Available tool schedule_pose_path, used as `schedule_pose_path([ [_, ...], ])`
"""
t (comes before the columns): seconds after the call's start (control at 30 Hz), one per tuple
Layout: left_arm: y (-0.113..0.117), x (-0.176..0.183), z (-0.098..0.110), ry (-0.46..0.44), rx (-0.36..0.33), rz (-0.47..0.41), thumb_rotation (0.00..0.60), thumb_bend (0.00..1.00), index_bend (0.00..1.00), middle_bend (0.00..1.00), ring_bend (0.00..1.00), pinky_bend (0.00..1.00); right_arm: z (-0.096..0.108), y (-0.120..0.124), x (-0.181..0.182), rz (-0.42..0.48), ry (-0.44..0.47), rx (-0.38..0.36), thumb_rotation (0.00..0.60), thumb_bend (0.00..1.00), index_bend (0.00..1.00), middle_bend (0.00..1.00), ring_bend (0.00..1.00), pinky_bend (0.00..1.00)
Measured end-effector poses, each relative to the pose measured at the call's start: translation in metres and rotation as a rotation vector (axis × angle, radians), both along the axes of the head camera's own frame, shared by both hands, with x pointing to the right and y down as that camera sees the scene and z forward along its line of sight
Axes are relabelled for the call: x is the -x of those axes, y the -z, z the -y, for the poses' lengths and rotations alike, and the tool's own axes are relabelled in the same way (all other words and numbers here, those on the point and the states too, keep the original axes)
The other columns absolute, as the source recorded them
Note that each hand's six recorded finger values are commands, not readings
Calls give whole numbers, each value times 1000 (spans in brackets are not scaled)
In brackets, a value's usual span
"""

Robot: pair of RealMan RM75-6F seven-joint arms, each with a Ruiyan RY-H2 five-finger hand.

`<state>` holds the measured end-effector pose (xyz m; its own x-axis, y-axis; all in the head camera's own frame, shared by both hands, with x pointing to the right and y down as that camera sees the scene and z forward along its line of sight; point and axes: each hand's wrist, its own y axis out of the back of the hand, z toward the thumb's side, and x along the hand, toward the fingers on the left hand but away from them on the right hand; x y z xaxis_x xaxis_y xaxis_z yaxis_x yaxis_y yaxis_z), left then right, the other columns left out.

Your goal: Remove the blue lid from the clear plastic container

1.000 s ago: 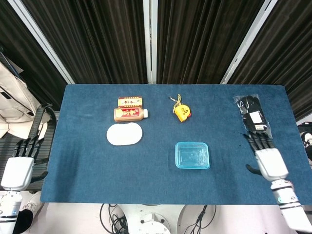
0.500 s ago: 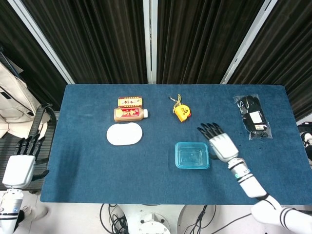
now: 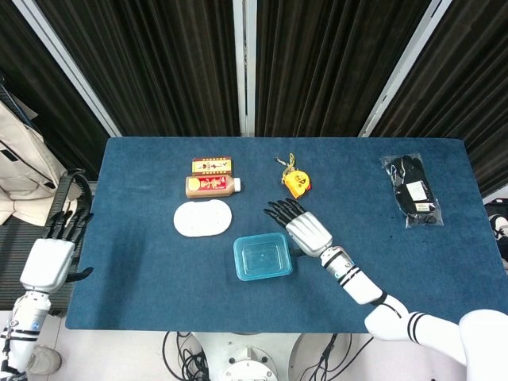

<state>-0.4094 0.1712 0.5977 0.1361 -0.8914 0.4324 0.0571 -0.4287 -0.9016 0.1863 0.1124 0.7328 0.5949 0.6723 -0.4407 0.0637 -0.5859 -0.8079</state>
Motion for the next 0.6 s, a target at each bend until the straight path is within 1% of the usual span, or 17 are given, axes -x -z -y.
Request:
schedule_pose_path([
  [0.13,-11,-25,13,-73,48,-32,600,0,41,0,0,0,-8,4,5,19,17,17,600,54,0,0,0,0],
  [0.3,-29,-71,25,-184,121,-89,600,0,41,0,0,0,-17,15,4,44,28,12,600,44,0,0,0,0],
  [0.47,-45,-129,27,-283,183,-173,600,0,42,0,0,0,-16,37,-13,65,-2,-44,600,31,0,0,0,0],
  [0.6,-48,-177,20,-350,224,-271,600,0,41,0,0,0,-9,63,-46,52,-51,-128,600,31,0,0,0,0],
])
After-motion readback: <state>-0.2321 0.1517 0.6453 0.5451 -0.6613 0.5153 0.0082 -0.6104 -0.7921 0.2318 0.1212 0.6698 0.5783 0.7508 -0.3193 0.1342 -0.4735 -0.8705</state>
